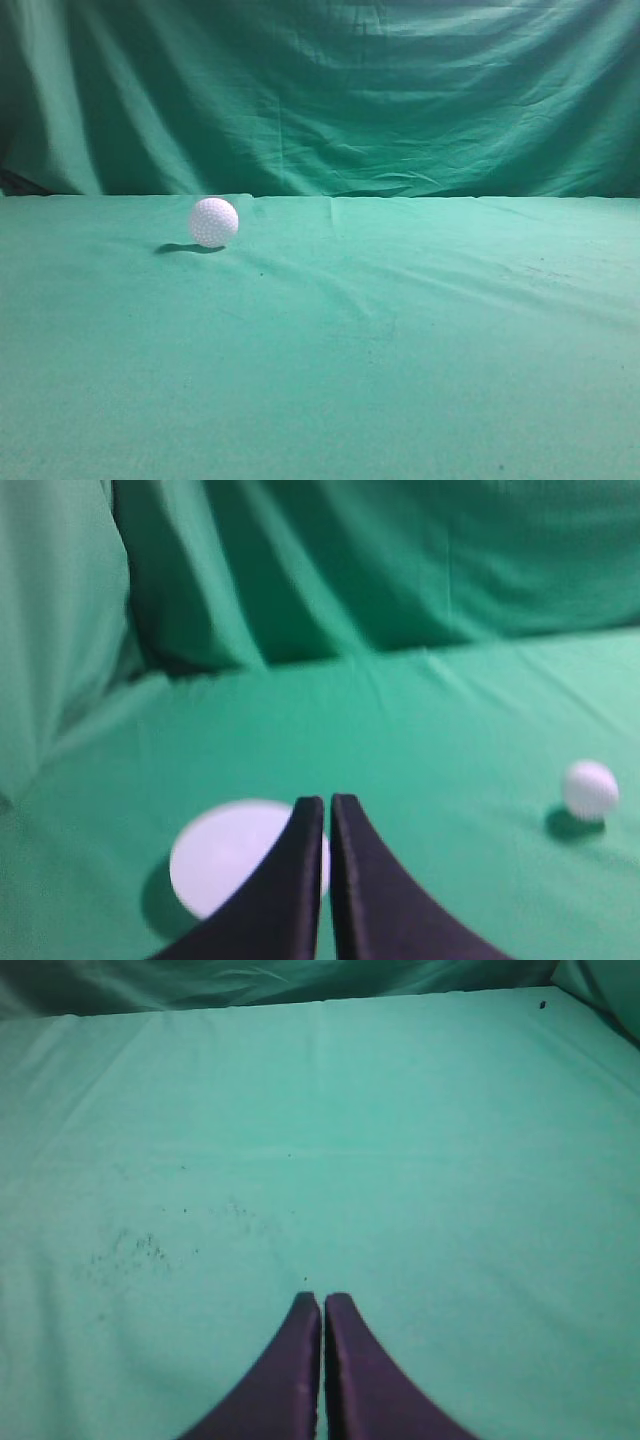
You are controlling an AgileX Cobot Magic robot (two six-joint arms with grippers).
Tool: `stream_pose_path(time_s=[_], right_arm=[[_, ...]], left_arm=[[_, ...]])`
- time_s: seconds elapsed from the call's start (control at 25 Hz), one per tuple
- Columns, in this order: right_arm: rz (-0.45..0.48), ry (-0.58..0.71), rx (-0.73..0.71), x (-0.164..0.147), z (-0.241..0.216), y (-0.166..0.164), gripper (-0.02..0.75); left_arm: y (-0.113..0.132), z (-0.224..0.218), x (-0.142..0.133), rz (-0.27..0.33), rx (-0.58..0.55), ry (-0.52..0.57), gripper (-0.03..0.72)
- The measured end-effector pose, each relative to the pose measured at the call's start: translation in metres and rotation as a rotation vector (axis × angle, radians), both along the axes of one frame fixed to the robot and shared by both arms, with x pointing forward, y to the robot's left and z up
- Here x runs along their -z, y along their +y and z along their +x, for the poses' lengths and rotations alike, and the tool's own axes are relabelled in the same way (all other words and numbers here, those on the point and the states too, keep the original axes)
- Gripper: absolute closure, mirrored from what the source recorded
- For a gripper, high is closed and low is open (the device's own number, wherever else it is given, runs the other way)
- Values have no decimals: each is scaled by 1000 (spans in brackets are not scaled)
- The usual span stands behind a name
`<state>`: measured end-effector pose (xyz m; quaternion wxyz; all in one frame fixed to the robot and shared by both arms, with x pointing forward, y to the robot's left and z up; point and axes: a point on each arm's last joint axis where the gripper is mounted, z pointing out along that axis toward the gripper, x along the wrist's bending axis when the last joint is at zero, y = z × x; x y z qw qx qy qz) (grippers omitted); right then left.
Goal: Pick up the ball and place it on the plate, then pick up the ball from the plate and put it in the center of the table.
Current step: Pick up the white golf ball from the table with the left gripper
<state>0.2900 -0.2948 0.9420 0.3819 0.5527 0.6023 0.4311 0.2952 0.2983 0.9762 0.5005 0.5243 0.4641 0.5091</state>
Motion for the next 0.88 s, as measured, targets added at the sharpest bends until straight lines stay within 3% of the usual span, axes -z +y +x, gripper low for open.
stream_pose_path(time_s=[0.24,0.32,0.4,0.48,0.72,0.88], right_arm=[[0,0,0,0,0,0,738],[0,0,0,0,0,0,738],[0,0,0,0,0,0,738],[0,0,0,0,0,0,738],[0,0,0,0,0,0,738],[0,0,0,0,0,0,738]], left_arm=[[1,-1,-12,-15,-11,-128,688],[2,-3,-21,-84,-12,-226,688],[2,-4,-25,-146,-3,-247,688],[1,-5,-36,-155,5,-193,688],[0,15,-81,-81,-5,102,688],[-4,39,-93,-152,5,260,688]])
